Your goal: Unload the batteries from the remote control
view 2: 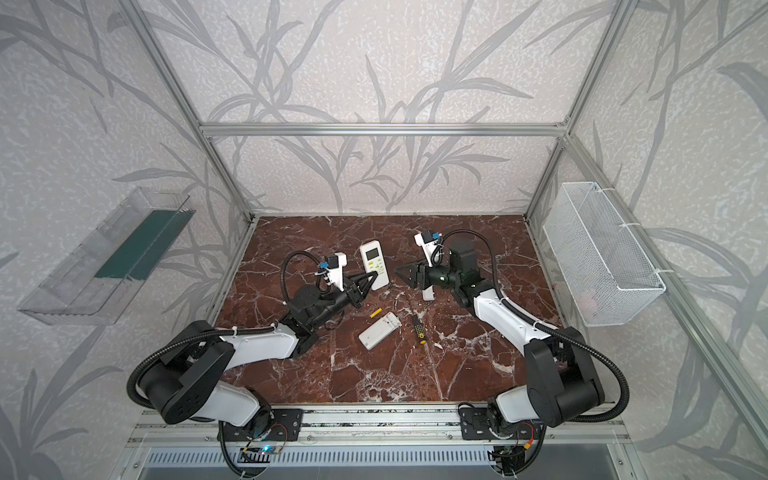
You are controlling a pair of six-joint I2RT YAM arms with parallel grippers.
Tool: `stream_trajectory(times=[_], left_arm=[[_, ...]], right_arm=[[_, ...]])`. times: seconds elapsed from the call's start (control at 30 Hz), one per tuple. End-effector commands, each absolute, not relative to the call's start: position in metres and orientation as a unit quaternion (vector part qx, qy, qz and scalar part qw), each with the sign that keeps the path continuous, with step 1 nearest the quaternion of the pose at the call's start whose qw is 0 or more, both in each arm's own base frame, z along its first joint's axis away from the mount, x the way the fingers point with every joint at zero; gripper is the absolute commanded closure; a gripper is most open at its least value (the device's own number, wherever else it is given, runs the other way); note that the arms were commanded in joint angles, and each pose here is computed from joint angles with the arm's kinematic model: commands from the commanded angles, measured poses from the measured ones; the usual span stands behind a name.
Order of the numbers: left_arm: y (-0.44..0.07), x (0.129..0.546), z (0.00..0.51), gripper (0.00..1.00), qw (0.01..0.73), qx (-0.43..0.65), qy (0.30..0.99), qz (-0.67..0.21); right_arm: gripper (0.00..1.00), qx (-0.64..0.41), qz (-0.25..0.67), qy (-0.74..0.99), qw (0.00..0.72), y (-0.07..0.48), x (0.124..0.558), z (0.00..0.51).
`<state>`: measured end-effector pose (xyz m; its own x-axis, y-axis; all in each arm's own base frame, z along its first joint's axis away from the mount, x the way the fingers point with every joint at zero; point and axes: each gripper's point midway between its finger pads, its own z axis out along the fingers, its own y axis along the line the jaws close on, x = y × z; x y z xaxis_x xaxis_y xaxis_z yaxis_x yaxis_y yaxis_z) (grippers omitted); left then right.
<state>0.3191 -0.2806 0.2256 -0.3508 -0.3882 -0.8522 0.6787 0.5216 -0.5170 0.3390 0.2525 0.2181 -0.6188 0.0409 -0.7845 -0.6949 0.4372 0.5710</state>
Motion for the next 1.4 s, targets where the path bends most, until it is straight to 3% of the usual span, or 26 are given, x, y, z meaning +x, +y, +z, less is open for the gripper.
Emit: stream_trajectory(times=[0.0, 0.5, 1.0, 1.27, 1.37], left_arm=[[-0.286, 0.311, 0.264, 0.92, 0.572, 0.118, 0.621, -0.523], [-0.286, 0.31, 0.282, 0.92, 0.58, 0.115, 0.599, -0.54], [-0.289, 0.311, 0.294, 0.92, 0.581, 0.115, 0.588, -0.551], [-0.291, 0.311, 0.295, 0.92, 0.578, 0.119, 0.586, -0.555], [-0.291, 0.31, 0.294, 0.91, 0.575, 0.119, 0.586, -0.558]], right_arm=[[0.38, -0.243, 0.539, 0.713, 0.378, 0.265, 0.332, 0.233], [0.46, -0.251, 0.617, 0.661, 0.345, 0.29, 0.328, 0.243], [0.53, -0.278, 0.621, 0.654, 0.331, 0.301, 0.307, 0.246], [0.78, -0.289, 0.599, 0.656, 0.357, 0.297, 0.301, 0.255], [0.79, -0.291, 0.593, 0.661, 0.356, 0.296, 0.3, 0.257]])
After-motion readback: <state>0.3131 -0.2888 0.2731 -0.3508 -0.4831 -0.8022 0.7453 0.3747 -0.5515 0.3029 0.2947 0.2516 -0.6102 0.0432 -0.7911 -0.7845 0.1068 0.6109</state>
